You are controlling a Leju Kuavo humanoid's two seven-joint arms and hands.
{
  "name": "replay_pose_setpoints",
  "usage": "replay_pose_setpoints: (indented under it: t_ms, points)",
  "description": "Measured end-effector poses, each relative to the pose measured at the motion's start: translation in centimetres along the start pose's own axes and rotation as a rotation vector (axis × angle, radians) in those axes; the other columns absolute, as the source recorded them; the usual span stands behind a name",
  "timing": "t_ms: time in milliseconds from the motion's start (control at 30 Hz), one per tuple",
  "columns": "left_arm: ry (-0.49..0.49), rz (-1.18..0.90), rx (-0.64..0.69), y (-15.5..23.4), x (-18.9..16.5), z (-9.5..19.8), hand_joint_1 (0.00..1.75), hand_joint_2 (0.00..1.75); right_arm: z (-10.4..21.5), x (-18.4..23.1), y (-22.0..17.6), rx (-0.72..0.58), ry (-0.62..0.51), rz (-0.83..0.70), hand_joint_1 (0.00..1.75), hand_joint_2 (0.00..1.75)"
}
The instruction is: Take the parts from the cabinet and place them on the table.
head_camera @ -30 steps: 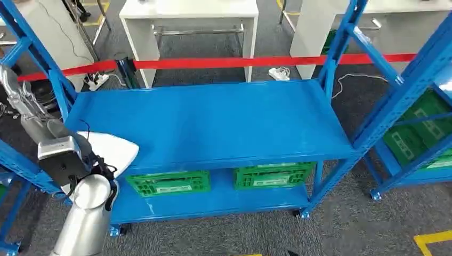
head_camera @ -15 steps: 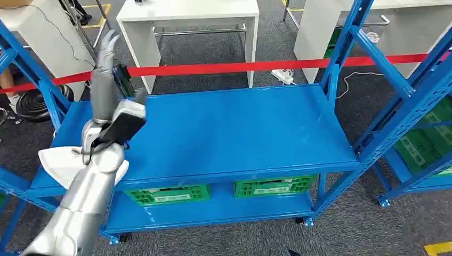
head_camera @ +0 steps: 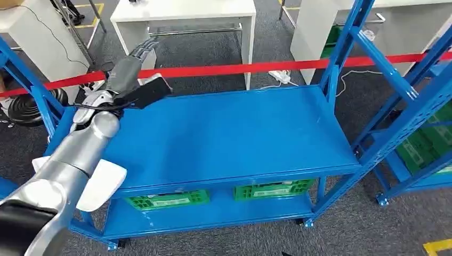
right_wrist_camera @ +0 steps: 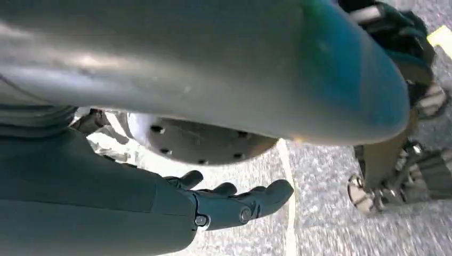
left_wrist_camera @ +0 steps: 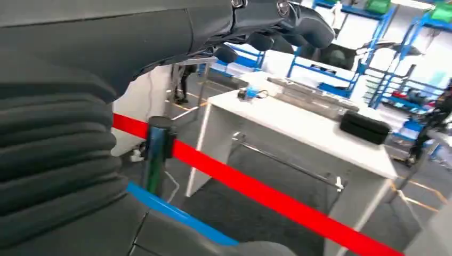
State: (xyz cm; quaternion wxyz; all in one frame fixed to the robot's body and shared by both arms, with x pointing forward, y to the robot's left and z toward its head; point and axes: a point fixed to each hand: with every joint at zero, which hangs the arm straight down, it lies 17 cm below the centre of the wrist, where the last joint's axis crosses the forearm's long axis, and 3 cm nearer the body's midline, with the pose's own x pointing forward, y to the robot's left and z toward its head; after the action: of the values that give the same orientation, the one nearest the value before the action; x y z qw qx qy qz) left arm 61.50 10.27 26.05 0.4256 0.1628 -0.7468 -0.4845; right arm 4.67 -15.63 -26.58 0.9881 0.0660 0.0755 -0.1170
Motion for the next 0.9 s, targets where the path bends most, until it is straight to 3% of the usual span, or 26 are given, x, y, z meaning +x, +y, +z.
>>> replay_pose_setpoints:
  t_ms: [900]
  points:
    - [0.059, -0.012, -0.052, -0.9, -2.0, 0.6, 0.0, 1.75, 0.0, 0.1, 0.0, 0.001, -0.001, -0.003, 0.0, 0.0]
